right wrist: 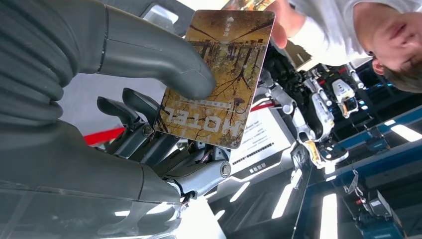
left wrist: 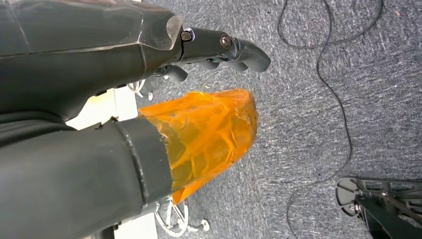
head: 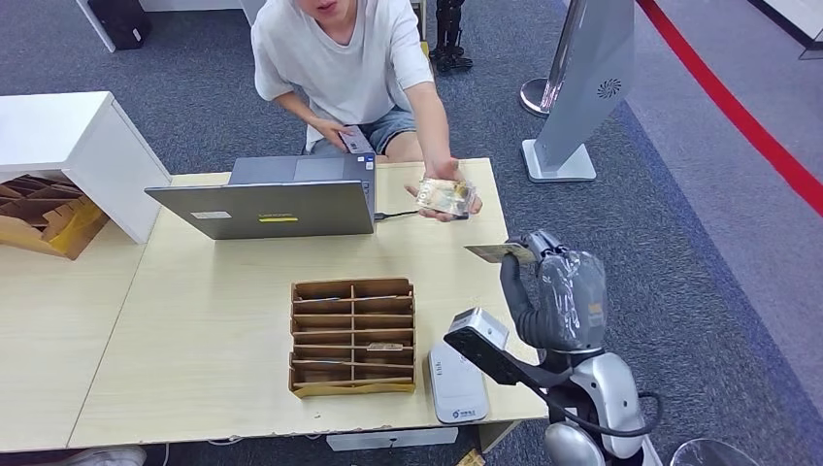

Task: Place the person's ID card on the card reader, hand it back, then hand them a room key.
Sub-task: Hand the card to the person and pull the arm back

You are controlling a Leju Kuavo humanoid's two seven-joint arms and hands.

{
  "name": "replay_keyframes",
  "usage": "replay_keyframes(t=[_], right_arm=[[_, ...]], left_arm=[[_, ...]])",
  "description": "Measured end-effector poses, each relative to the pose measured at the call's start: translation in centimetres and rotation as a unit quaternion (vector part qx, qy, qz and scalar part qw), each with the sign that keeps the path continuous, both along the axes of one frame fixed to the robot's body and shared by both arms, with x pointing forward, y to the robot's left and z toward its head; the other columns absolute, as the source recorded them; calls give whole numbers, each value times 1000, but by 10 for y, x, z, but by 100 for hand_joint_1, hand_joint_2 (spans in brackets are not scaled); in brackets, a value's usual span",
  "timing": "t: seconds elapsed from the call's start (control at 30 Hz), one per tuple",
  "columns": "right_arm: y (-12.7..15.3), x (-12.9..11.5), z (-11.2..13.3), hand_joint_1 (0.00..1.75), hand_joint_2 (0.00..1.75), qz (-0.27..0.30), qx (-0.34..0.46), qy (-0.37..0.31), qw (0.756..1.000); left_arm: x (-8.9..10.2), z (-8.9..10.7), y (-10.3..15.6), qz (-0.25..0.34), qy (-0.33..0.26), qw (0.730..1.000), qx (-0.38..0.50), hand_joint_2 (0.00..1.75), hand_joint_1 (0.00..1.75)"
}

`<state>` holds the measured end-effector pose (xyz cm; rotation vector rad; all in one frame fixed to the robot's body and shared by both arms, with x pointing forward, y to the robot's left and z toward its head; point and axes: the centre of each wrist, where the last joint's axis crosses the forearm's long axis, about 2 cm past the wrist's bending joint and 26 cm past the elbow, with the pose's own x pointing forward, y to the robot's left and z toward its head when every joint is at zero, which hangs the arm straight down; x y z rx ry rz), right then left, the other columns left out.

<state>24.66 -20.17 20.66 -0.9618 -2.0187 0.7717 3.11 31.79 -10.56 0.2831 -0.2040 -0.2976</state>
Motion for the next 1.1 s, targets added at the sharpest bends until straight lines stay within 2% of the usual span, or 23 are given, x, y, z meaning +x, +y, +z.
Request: replay_keyframes(t=[0.67, 0.7, 0.73, 0.8, 0.87, 1.1], right_arm=[[10, 32, -11, 175, 175, -34, -85, 37, 995], [10, 33, -12, 170, 175, -35, -88, 39, 995], [11, 34, -13, 161, 175, -36, -92, 42, 994], [12, 36, -14, 74, 175, -36, -101, 48, 993], [13, 38, -17, 0, 175, -36, -107, 58, 992], [14, 39, -24, 0, 175, -18, -87, 90, 992]], left_arm=[[8, -1, 2, -24, -1, 1000, 0, 0, 0], [8, -1, 2, -24, -1, 1000, 0, 0, 0], [8, -1, 2, -25, -1, 1000, 0, 0, 0], [8, -1, 2, -26, -1, 1000, 0, 0, 0], [8, -2, 3, -27, -1, 1000, -1, 0, 0], [8, -2, 3, -28, 0, 1000, -1, 0, 0]])
